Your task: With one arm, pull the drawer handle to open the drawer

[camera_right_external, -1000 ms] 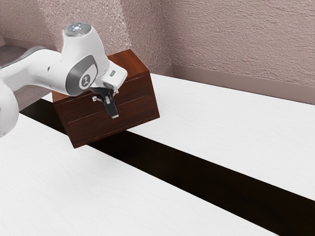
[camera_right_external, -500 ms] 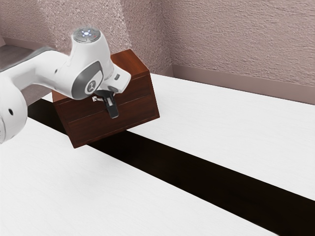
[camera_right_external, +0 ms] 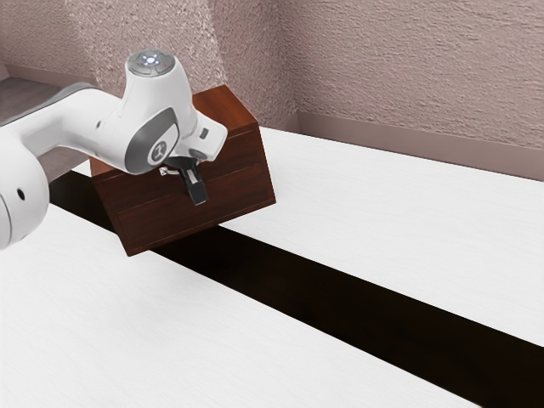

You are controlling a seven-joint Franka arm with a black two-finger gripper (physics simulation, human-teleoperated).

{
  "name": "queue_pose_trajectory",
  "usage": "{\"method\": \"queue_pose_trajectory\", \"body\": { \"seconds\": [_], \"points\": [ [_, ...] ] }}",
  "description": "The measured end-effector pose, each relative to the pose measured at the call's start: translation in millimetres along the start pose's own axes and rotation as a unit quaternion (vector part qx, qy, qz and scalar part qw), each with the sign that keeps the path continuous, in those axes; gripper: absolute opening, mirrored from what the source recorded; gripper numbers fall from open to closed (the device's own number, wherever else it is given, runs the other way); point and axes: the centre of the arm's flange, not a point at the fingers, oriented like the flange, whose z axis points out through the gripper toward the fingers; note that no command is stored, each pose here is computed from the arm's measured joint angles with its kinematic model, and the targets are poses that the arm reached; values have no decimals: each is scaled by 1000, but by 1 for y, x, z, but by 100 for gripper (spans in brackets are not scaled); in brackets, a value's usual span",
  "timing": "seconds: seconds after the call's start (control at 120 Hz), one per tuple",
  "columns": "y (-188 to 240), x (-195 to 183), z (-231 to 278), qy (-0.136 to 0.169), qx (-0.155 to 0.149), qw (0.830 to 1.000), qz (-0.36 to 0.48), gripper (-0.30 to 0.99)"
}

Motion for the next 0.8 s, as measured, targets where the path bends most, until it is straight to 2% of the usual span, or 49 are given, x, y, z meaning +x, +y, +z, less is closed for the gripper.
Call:
{"method": "queue_pose_trajectory", "body": {
  "seconds": [0.8],
  "points": [
    [2, -6, 7, -7, -7, 1000, -18, 69]
  ]
}}
